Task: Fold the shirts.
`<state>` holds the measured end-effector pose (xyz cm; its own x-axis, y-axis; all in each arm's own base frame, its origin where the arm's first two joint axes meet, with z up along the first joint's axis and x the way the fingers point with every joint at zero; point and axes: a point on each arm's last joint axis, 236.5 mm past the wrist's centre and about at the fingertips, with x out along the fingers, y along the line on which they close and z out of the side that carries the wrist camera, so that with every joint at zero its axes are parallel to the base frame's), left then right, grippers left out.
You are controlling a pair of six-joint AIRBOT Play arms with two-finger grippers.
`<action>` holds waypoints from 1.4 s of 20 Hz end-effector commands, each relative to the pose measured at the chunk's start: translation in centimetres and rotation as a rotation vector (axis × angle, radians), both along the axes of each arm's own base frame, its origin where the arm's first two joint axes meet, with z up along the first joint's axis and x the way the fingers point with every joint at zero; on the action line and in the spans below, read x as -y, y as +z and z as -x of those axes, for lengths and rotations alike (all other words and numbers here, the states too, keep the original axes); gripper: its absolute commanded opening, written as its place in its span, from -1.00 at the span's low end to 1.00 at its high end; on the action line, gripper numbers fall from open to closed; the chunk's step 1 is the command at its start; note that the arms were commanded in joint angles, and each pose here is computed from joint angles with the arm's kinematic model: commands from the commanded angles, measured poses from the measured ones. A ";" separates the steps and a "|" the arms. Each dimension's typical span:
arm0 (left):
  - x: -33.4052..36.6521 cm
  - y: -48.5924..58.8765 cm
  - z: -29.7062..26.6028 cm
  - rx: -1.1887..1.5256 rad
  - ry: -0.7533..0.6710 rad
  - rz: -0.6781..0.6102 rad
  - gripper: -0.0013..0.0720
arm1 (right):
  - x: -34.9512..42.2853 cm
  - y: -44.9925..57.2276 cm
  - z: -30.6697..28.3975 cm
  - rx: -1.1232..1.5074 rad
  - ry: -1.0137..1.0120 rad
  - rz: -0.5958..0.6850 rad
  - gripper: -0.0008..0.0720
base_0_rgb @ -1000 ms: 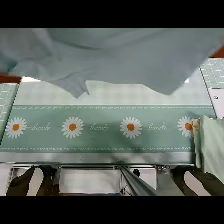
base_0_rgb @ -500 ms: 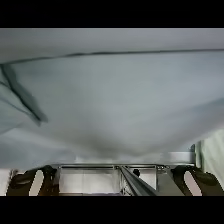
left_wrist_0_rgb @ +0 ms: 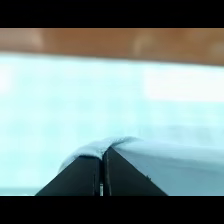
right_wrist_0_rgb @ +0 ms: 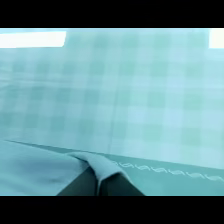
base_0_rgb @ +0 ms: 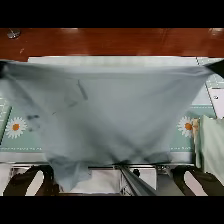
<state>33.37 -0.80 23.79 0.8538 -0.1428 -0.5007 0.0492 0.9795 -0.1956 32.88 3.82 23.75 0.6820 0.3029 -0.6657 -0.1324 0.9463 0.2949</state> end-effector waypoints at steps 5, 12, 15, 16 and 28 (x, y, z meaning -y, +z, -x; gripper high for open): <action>-0.4 -14.7 -13.3 -0.188 0.082 0.199 -0.91 | 2.1 -15.3 -16.3 -0.165 -0.086 -0.174 -0.91; 2.5 -21.5 -16.2 -0.387 0.121 0.365 -0.91 | 0.2 -21.1 -21.6 -0.275 -0.041 -0.265 -0.91; 2.8 -22.4 -12.3 -0.533 0.002 0.314 -0.91 | -0.1 -21.6 -18.1 -0.400 0.038 -0.273 -0.91; 3.1 -23.1 -10.4 -0.603 -0.067 0.281 -0.91 | -0.5 -22.1 -16.2 -0.467 0.094 -0.260 -0.91; 1.1 -28.8 -0.2 -1.026 -0.106 0.264 0.95 | 1.6 -29.1 -7.8 -0.826 0.049 -0.167 0.73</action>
